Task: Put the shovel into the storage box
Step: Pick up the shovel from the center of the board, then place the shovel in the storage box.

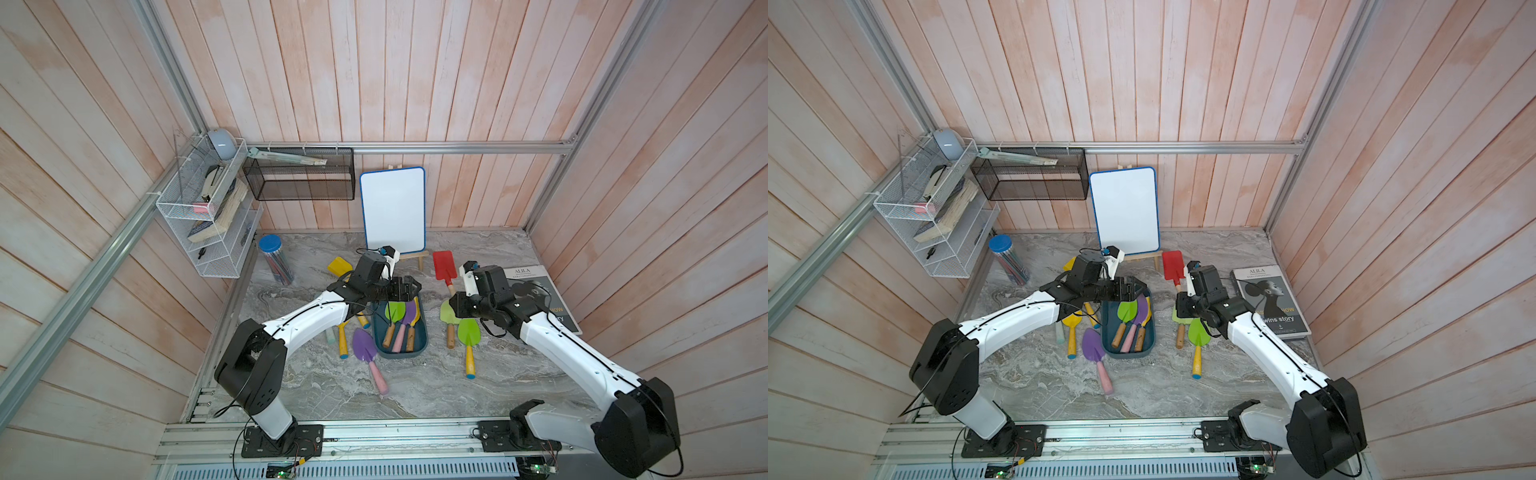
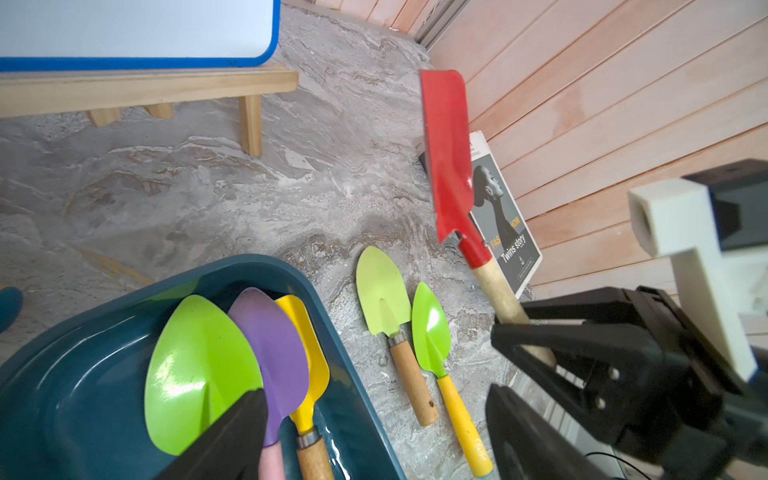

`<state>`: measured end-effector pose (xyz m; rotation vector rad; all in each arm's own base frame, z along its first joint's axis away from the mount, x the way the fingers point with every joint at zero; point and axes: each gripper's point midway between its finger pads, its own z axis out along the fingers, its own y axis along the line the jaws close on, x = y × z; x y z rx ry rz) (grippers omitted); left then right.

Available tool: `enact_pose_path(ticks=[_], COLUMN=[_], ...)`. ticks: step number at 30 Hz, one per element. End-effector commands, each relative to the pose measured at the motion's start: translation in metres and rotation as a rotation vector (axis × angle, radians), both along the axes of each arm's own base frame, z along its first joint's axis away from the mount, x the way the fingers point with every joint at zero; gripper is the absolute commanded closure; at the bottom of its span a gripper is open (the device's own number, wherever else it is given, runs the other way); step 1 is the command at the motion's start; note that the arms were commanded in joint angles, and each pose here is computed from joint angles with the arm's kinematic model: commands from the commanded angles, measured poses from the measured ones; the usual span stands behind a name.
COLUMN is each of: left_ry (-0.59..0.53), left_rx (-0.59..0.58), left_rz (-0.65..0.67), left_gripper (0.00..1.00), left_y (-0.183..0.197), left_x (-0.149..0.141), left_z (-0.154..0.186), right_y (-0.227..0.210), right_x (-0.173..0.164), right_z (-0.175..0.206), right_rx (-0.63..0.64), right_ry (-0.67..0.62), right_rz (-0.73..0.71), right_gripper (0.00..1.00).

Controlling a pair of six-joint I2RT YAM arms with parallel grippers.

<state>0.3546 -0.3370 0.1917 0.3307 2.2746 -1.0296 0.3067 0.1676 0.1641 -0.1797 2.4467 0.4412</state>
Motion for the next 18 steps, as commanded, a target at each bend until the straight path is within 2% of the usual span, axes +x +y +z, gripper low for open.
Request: enact_pose_path(ticks=[1,5,18], left_ry=[-0.046,-0.052,-0.031], left_rx=[-0.061,-0.072,-0.027], left_rz=[-0.017,-0.005,0.083], left_gripper=[0.13,0.17,0.43], left_y=[-0.003,-0.004,0.0], left_x=[-0.001,0.003,0.022], left_z=[0.021,0.023,0.005], right_y=[0.013,0.03,0.051], right_x=[-0.002,-0.006,-0.012], right_z=[0.008,0.006,0.008], right_rx=[-0.004,0.006,0.018], right_ry=[-0.004,0.0,0.001], right_rz=[0.008,0.032,0.049], right_gripper=[1.0,1.0,1.0])
